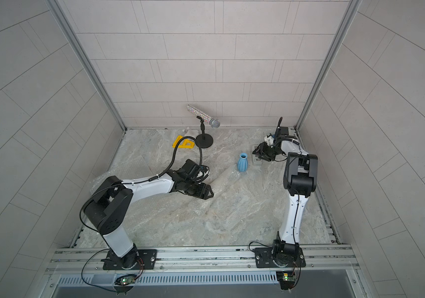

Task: Wrap vases in bubble wrap
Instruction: Tear off the tape using the Tape Cutter.

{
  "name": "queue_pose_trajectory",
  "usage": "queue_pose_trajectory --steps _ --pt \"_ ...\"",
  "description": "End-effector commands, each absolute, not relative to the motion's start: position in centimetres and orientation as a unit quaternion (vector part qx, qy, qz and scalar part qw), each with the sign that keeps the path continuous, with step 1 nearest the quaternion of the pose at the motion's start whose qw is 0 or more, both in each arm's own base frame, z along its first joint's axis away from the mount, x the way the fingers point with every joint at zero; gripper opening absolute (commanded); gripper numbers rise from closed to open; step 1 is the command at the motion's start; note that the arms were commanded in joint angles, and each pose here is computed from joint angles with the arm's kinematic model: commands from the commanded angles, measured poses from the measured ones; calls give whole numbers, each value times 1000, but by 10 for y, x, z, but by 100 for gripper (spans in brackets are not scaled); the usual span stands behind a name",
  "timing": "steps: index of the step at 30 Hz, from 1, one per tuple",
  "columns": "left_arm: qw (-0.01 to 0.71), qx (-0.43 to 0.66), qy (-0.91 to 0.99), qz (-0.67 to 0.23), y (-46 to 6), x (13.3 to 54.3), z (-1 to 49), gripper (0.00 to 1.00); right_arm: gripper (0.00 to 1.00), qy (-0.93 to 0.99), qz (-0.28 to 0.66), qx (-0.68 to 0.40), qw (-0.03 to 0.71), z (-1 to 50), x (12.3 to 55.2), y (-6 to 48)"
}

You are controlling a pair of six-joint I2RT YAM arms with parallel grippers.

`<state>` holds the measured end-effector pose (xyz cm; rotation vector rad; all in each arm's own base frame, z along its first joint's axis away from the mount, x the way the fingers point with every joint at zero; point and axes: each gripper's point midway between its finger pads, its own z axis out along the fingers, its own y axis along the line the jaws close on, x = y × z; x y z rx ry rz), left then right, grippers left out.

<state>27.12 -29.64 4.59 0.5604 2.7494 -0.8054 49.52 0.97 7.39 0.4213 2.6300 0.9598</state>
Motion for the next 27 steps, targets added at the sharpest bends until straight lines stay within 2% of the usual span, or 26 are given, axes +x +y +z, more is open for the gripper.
queue_pose_trajectory --steps 1,18,27 --pt "69 163 972 -154 -245 262 -2 75 49 918 343 164 110 45 481 15" --pt "69 164 972 -151 -243 261 -2 75 34 898 376 196 117 51 475 12" --pt "69 162 973 -149 -242 263 -3 75 20 898 369 206 121 53 477 6"
